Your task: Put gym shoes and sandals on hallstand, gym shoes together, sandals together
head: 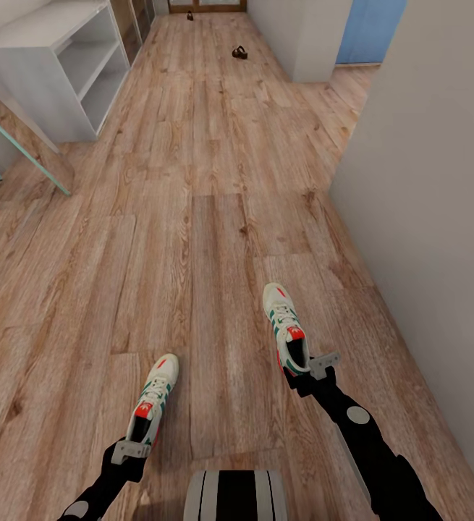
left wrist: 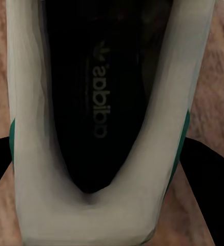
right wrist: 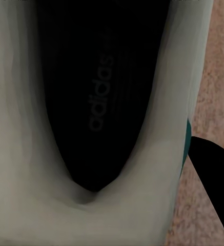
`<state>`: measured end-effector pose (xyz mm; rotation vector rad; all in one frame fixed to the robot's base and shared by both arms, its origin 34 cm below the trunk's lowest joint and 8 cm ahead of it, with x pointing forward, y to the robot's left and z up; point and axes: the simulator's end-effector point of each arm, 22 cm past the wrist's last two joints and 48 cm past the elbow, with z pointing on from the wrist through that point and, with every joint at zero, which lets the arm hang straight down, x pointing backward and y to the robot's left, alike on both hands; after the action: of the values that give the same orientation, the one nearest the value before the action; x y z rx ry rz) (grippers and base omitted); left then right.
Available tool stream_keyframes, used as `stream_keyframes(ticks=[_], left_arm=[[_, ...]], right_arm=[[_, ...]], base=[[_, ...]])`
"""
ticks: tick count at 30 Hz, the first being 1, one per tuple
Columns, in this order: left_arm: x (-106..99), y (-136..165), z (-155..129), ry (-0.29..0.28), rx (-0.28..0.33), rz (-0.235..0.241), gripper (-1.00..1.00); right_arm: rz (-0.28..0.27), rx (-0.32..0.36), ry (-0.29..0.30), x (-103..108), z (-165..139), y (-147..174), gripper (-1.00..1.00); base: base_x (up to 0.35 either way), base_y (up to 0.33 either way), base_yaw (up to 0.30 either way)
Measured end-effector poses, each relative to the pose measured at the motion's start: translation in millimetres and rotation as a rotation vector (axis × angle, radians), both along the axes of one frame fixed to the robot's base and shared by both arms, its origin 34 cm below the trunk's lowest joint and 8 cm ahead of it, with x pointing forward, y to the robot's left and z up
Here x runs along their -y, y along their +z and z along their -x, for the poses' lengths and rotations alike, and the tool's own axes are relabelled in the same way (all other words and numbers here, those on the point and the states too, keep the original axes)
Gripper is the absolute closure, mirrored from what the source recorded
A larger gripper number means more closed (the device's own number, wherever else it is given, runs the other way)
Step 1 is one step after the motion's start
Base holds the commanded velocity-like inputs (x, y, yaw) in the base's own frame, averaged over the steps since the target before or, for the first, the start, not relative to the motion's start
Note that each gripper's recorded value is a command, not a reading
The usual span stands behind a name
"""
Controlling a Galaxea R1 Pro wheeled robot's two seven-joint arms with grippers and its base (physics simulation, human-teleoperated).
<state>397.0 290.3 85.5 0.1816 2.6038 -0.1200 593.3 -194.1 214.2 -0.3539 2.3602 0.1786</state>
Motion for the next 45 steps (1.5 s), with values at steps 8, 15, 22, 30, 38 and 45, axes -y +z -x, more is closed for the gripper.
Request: stream_keyframes(ticks=[8, 15, 22, 30, 38, 45], left_arm=[[-0.2, 0.2, -0.3, 0.0, 0.001, 0.0, 1.0], [-0.9, 7.2, -9.1, 0.0, 0.021, -0.002, 1.0], [-0.6, 17.0, -19.7, 0.001, 0.047, -0.001, 1.0], [-5.0, 29.0, -31.4, 0.003, 0.078, -0.007, 1.0], [-57.6, 37.5, 13.7, 0.139, 0.053, -0.062, 1.0], [-67.7, 50.9, 36.2, 0.193, 0.097, -0.07, 1.0]], right_arm=[[0.0, 0.0, 0.0, -0.1, 0.0, 0.0, 1.0], [0.0, 0.02, 0.0, 0.0, -5.8, 11.0, 1.0], [0.0, 0.046, 0.002, -0.6, -12.5, 25.6, 1.0], [0.003, 0.034, 0.005, -1.1, -7.0, 27.1, 1.0], [0.014, 0.013, 0.038, 2.7, 33.3, -6.9, 1.0], [0.11, -0.011, -0.059, 40.7, 120.0, -60.3, 1.0]], base=[[0.0, 0.0, 0.0], [0.0, 0.0, 0.0], [0.0, 0.0, 0.0], [0.0, 0.0, 0.0], [0.0, 0.0, 0.0], [0.0, 0.0, 0.0]])
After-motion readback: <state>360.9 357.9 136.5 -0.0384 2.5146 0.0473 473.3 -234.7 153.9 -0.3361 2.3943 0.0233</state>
